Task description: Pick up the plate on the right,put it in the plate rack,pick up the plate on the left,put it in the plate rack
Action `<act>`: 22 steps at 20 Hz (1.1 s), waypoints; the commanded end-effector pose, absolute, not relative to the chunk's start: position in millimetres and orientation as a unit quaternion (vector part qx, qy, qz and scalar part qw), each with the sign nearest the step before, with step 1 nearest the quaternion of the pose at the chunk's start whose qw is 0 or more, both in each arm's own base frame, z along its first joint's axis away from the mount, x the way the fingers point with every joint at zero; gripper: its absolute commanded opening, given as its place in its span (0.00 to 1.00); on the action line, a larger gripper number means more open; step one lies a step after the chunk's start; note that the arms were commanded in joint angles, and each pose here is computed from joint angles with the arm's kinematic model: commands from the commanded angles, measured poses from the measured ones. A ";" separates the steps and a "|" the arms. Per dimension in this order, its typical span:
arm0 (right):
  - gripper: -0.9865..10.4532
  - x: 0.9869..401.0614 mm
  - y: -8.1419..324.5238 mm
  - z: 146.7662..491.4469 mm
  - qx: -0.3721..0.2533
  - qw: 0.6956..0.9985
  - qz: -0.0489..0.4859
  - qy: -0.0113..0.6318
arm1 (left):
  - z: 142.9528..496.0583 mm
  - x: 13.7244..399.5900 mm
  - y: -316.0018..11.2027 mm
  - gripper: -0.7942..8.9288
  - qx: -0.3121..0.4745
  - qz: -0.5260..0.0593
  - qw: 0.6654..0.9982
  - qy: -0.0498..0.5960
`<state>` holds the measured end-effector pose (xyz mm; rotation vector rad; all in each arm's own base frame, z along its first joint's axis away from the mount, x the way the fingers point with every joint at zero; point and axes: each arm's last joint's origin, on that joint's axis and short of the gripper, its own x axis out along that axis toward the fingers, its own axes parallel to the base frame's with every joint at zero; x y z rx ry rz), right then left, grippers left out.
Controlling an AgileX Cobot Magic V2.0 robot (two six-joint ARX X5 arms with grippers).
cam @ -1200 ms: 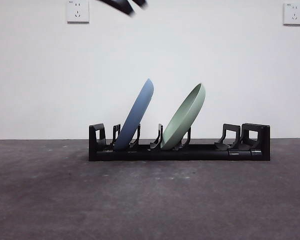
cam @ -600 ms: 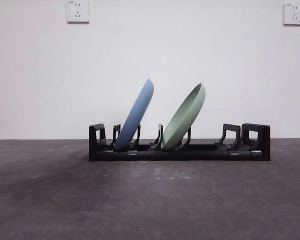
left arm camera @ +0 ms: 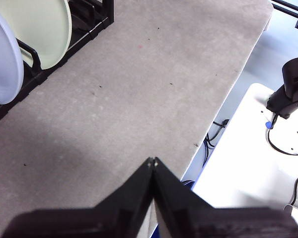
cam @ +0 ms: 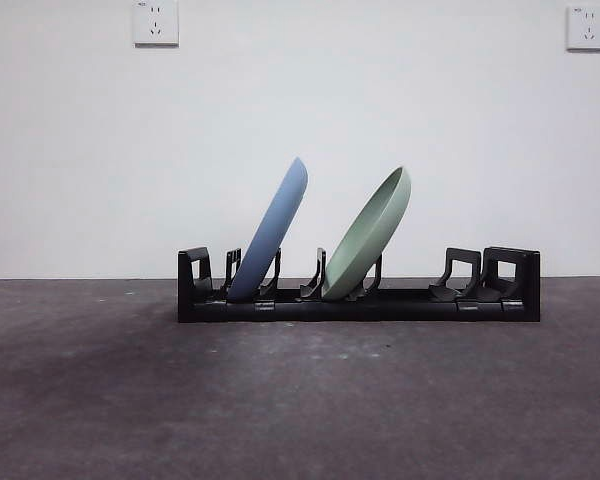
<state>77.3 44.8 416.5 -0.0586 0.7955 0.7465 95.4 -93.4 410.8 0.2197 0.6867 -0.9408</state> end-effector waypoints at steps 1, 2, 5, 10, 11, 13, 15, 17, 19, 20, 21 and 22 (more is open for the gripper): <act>0.08 76.2 44.5 413.1 -0.034 0.848 0.357 0.389 | 410.6 94.9 -93.6 0.07 0.101 -0.445 0.829 0.323; 0.08 76.3 44.4 413.1 -0.033 0.849 0.356 0.390 | 410.6 94.9 -93.6 0.08 0.101 -0.445 0.829 0.323; 0.09 76.6 44.5 413.1 -0.034 0.849 0.355 0.390 | 410.3 94.8 -93.5 0.08 0.101 -0.444 0.829 0.325; 0.09 81.5 46.3 411.8 -0.036 0.848 0.349 0.398 | 410.3 95.0 -93.6 0.08 0.101 -0.445 0.829 0.325; 0.09 83.9 47.4 411.2 -0.036 0.846 0.349 0.402 | 410.2 95.0 -93.6 0.08 0.101 -0.444 0.829 0.325; 0.09 88.0 49.2 410.2 -0.036 0.843 0.347 0.408 | 410.2 95.0 -93.6 0.08 0.101 -0.444 0.829 0.325; 0.09 93.5 51.4 408.5 -0.038 0.841 0.343 0.417 | 410.5 95.3 -93.7 0.07 0.104 -0.445 0.829 0.322; 0.09 100.0 53.8 406.4 -0.042 0.839 0.335 0.427 | 413.3 97.0 -93.0 0.08 0.126 -0.426 0.844 0.301; 0.09 106.8 55.9 404.0 -0.048 0.838 0.323 0.438 | 414.3 97.9 -93.3 0.08 0.126 -0.423 0.848 0.295; 0.09 109.9 56.9 402.8 -0.051 0.837 0.317 0.442 | 414.2 97.8 -93.3 0.08 0.126 -0.423 0.847 0.295; 0.09 114.3 58.5 401.2 -0.054 0.836 0.311 0.449 | 414.8 98.5 -93.4 0.08 0.133 -0.421 0.850 0.288; 0.09 118.6 59.9 399.4 -0.058 0.835 0.304 0.456 | 416.9 100.2 -94.0 0.08 0.135 -0.412 0.859 0.274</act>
